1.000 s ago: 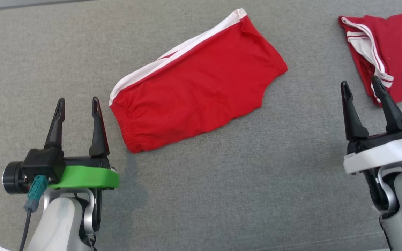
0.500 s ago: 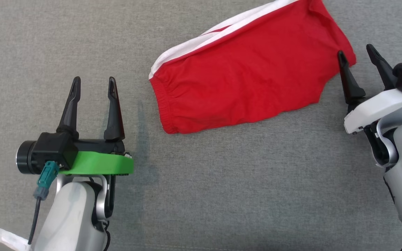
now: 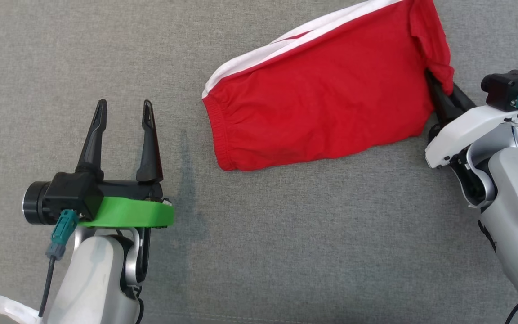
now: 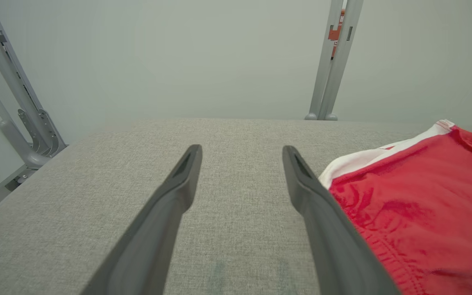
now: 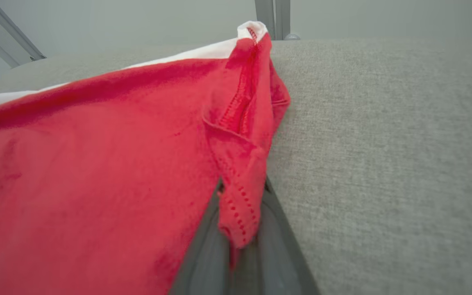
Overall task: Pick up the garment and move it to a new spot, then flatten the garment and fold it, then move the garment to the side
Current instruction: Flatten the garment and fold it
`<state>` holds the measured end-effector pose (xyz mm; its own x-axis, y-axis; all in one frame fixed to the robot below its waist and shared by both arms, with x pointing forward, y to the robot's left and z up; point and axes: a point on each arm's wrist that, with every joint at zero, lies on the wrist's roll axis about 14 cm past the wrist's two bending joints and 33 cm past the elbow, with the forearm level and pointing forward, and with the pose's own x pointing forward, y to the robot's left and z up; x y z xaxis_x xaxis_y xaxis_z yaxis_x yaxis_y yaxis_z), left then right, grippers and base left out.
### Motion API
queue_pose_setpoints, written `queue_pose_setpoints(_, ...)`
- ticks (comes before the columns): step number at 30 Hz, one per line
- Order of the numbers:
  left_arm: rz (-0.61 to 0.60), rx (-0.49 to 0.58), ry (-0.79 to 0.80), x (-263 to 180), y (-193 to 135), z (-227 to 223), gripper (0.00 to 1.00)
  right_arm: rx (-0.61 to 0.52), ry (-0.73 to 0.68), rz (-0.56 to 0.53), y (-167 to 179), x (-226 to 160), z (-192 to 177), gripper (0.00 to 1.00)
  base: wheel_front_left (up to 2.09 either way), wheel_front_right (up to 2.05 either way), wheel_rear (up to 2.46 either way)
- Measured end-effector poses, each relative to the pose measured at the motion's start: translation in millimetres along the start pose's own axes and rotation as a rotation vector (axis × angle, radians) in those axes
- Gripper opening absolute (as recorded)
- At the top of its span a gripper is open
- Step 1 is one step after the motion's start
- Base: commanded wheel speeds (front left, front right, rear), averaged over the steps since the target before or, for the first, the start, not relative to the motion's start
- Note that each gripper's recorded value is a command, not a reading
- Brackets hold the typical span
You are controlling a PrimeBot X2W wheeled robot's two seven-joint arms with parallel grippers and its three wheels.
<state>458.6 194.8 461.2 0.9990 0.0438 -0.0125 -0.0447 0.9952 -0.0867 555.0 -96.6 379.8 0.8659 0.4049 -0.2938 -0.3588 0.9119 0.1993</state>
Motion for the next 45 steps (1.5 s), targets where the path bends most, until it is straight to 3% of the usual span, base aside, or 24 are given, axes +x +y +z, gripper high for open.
queue_pose_setpoints(10,-0.046,0.017,-0.01,-0.9,-11.8,3.8,1.0,0.074,-0.111,-0.036,-5.8,-40.9,4.0,0.0,0.0,0.0,0.0)
queue_pose_setpoints(19,-0.094,0.011,-0.021,-6.4,-28.1,10.8,1.0,0.153,-0.133,-0.169,-28.3,-103.5,-12.4,0.0,0.0,0.0,0.0)
queue_pose_setpoints(27,-0.122,0.002,-0.026,-6.8,-40.1,16.2,1.0,0.102,-0.188,-0.181,-27.2,-123.3,7.5,0.0,0.0,0.0,0.0)
queue_pose_setpoints(31,-0.122,-0.004,-0.029,-9.1,-40.6,18.6,1.0,0.046,-0.221,-0.088,-2.6,-104.2,36.2,0.0,0.0,0.0,0.0)
queue_pose_setpoints(38,-0.084,-0.011,-0.036,-16.6,-29.5,22.9,1.0,-0.025,-0.203,0.181,86.2,-62.0,61.6,0.0,0.0,0.0,0.0)
queue_pose_setpoints(45,-0.027,-0.019,-0.036,-26.6,-12.8,24.6,1.0,-0.008,-0.09,0.408,175.6,-48.7,32.3,0.0,0.0,0.0,0.0)
